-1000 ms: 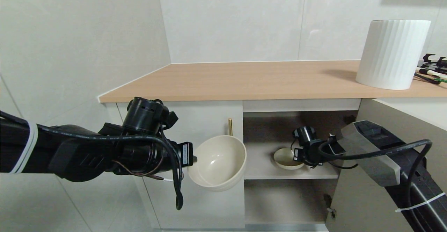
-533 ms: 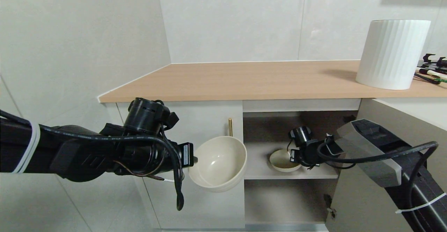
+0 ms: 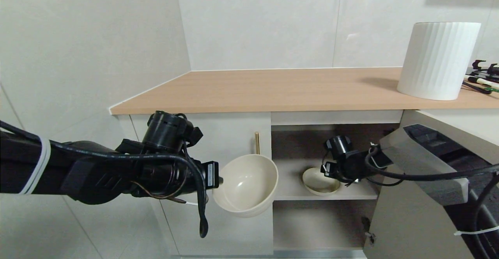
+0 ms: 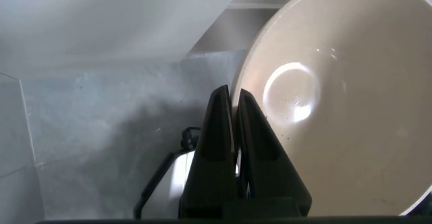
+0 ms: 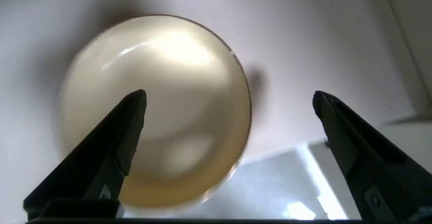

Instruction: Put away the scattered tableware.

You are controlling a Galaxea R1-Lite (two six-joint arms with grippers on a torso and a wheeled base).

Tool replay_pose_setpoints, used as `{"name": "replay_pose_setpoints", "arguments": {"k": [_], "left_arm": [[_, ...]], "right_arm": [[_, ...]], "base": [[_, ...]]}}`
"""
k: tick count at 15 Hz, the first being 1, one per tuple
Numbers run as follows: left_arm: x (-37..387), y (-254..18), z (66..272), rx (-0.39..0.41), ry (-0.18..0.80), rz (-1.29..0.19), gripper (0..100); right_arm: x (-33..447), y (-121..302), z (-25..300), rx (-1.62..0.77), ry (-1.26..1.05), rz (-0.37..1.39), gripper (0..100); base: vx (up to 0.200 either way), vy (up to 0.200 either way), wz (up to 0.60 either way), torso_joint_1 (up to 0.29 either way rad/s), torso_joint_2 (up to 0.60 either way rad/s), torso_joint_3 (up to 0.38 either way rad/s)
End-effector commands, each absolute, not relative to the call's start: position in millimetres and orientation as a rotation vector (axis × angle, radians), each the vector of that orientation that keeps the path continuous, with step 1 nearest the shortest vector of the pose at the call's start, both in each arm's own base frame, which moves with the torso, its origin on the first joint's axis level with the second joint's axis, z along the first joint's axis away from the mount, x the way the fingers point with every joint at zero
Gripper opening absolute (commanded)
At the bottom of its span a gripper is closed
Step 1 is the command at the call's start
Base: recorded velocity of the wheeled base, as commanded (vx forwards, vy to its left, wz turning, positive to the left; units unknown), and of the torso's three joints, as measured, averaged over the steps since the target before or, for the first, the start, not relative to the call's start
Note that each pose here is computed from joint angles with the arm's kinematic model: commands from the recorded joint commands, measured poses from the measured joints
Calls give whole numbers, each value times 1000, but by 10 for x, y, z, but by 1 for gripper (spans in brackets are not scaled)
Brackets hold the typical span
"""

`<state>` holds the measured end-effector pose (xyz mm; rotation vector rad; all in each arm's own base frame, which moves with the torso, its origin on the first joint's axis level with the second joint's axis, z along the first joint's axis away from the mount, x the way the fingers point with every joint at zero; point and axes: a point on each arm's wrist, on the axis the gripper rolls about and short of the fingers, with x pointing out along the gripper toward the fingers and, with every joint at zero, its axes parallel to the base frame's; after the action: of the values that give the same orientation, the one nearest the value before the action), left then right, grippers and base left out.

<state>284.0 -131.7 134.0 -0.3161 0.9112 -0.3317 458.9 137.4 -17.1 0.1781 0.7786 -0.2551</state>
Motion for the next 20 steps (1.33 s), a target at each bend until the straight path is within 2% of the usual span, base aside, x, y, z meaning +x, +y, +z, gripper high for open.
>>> {"name": "replay_pose_setpoints", "arguments": {"k": [1, 4, 5, 7, 8, 11, 13, 20], "left_arm": [[2875, -1393, 1241, -299, 940, -334, 0], [2910, -1526, 1091, -265, 978, -328, 0], [2905, -1611, 1009, -231, 991, -311, 0], [2889, -1694, 917, -198, 1008, -298, 0], [2864, -1777, 820, -159, 1023, -281, 0], [2827, -1886, 721, -117, 1037, -275, 0], [2804, -1925, 711, -106, 1037, -281, 0], [2718, -1980, 840, -83, 981, -266, 0]], "right_arm": [[4263, 1372, 425, 250, 782, -130, 100], [3804, 1464, 880, 274, 803, 40, 100], [3579, 1529, 1131, 272, 781, 110, 100], [3354, 1596, 1318, 230, 784, 169, 100], [3085, 1666, 1570, 204, 800, 232, 100], [2702, 1798, 1795, 186, 879, 385, 100], [2550, 1931, 1768, 148, 934, 440, 100], [2678, 2339, 1014, 24, 1117, 403, 100]], "base": [[0, 0, 0, 0, 0, 0], [0, 0, 0, 0, 0, 0], [0, 0, 0, 0, 0, 0], [0, 0, 0, 0, 0, 0], [0, 0, 0, 0, 0, 0], [0, 0, 0, 0, 0, 0], [0, 0, 0, 0, 0, 0], [0, 0, 0, 0, 0, 0]]}}
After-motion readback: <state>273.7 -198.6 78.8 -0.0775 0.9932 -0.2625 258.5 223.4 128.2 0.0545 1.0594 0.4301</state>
